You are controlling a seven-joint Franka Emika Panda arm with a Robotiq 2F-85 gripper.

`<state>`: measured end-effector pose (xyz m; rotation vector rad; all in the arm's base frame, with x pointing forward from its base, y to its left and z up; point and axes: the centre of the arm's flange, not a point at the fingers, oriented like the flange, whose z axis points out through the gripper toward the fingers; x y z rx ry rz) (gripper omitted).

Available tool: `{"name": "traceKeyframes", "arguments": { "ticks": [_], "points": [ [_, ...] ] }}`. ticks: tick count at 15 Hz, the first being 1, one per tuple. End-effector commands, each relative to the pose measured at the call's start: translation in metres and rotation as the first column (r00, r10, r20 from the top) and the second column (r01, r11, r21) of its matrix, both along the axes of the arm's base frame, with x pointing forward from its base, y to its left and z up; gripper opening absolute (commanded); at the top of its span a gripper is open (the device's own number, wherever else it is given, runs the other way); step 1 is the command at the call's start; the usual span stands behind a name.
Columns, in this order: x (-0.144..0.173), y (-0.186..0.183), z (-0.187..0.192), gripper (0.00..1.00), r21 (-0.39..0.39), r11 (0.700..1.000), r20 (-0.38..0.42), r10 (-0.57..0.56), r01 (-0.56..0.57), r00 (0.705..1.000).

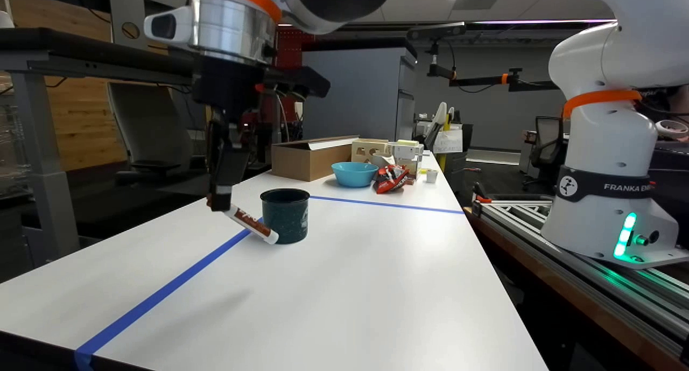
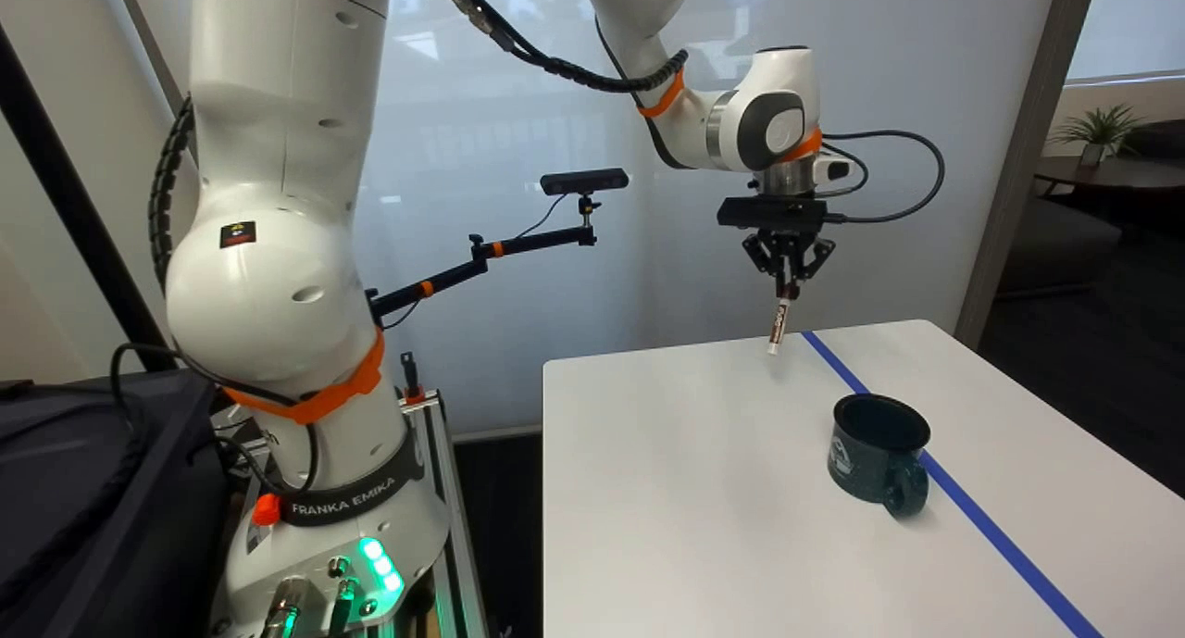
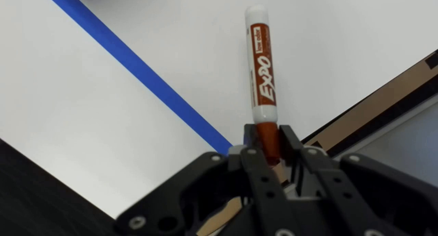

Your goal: Remove the marker from the mug cup

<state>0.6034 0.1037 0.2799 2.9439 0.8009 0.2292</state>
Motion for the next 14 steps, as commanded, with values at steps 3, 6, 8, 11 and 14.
{"name": "traceKeyframes", "arguments": {
  "ticks": [3,6,8,11,14],
  "points": [
    [0.021,-0.002,-0.055,0.05,-0.027,1.0,-0.06,-0.014,0.013,0.998],
    [0.016,-0.013,-0.081,0.05,-0.039,0.999,-0.093,-0.027,0.023,0.995],
    [0.011,-0.02,-0.096,0.05,-0.05,0.998,-0.113,-0.035,0.029,0.993],
    [0.004,-0.026,-0.113,0.05,-0.062,0.998,-0.136,-0.039,0.03,0.99],
    [0.001,-0.028,-0.126,0.05,-0.076,0.997,-0.151,-0.033,0.021,0.988]
  ]
}}
